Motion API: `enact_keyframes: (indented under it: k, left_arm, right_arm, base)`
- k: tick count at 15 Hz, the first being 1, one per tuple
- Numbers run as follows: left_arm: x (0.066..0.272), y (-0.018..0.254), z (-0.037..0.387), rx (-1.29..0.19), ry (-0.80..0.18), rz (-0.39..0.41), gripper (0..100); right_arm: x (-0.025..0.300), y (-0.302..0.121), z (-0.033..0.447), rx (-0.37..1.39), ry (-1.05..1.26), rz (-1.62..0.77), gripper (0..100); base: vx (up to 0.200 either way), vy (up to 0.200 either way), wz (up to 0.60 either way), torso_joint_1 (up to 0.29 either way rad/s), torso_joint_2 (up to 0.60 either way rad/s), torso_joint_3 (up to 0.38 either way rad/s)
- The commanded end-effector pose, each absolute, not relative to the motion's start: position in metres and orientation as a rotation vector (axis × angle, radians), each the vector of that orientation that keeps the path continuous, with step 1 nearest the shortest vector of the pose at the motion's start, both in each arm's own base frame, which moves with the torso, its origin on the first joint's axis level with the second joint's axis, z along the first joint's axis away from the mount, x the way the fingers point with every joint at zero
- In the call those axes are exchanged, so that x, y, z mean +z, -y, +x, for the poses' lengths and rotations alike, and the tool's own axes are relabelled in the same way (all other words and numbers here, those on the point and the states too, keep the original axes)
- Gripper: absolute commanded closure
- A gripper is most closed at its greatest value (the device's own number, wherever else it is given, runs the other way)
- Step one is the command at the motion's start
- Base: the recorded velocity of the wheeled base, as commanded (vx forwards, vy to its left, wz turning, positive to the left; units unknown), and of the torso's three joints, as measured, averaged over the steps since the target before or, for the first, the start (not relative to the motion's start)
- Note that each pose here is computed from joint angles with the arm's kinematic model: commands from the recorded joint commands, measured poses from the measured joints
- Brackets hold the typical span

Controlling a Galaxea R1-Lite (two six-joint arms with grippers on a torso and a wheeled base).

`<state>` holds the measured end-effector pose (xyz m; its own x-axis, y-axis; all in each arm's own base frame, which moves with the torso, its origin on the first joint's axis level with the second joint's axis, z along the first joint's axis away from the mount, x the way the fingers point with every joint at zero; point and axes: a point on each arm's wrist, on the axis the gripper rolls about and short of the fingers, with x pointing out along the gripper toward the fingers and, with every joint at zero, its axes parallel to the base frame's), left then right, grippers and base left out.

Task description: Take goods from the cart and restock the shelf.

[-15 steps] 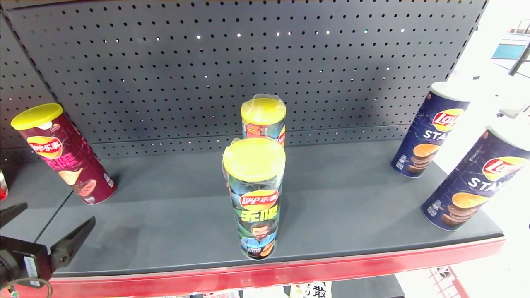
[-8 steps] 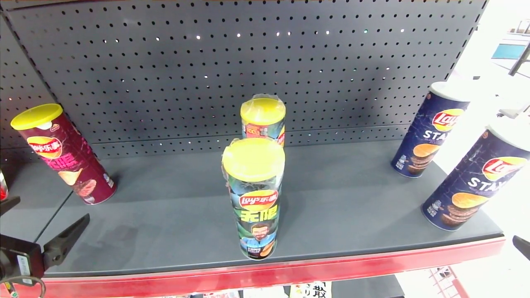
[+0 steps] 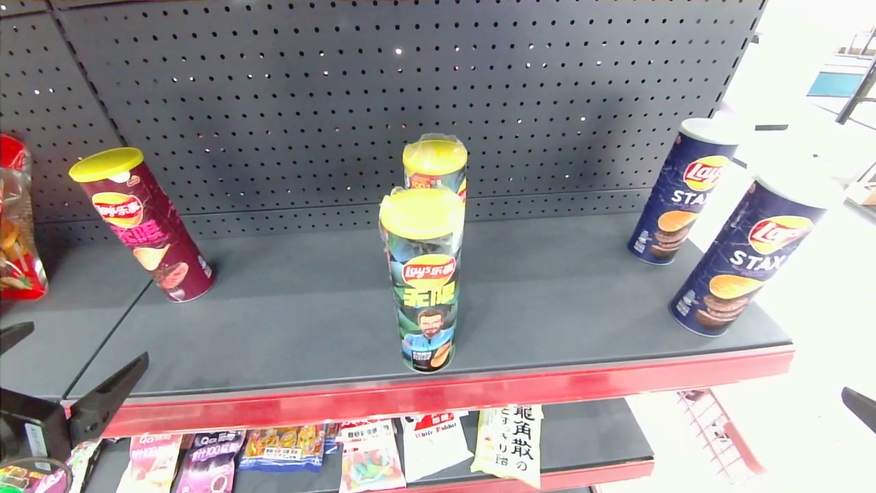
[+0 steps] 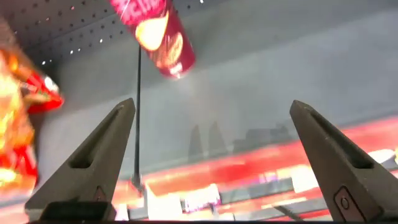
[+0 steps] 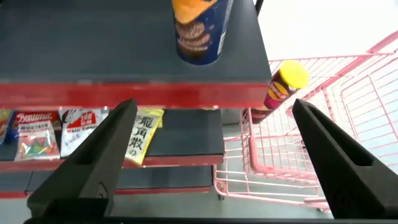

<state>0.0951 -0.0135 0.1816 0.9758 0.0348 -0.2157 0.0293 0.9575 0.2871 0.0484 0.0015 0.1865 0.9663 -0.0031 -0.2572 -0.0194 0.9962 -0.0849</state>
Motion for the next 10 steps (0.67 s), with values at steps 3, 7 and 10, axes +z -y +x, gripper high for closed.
enact_keyframes:
  k: [3, 7, 10]
  left_arm:
    - [0.1823, 0.0135, 0.0954, 0.004, -0.218, 0.290, 0]
    - [0.1819, 0.0136, 0.0953, 0.001, -0.219, 0.291, 0]
    - [0.1825, 0.0132, 0.0934, 0.001, -0.210, 0.293, 0]
  right_arm:
    - [0.1859, -0.0018, 0.0494, 0.020, -0.267, -0.121, 0]
    - [0.1859, -0.0023, 0.0494, 0.043, -0.266, -0.129, 0]
    - [0.1858, -0.0023, 0.0497, 0.045, -0.268, -0.128, 0]
  base:
    - [0.000, 0.000, 0.00, 0.000, 0.00, 0.000]
    - [0.000, -0.150, 0.00, 0.007, 0.00, 0.003]
    - [0.000, -0.200, 0.00, 0.009, 0.01, -0.002]
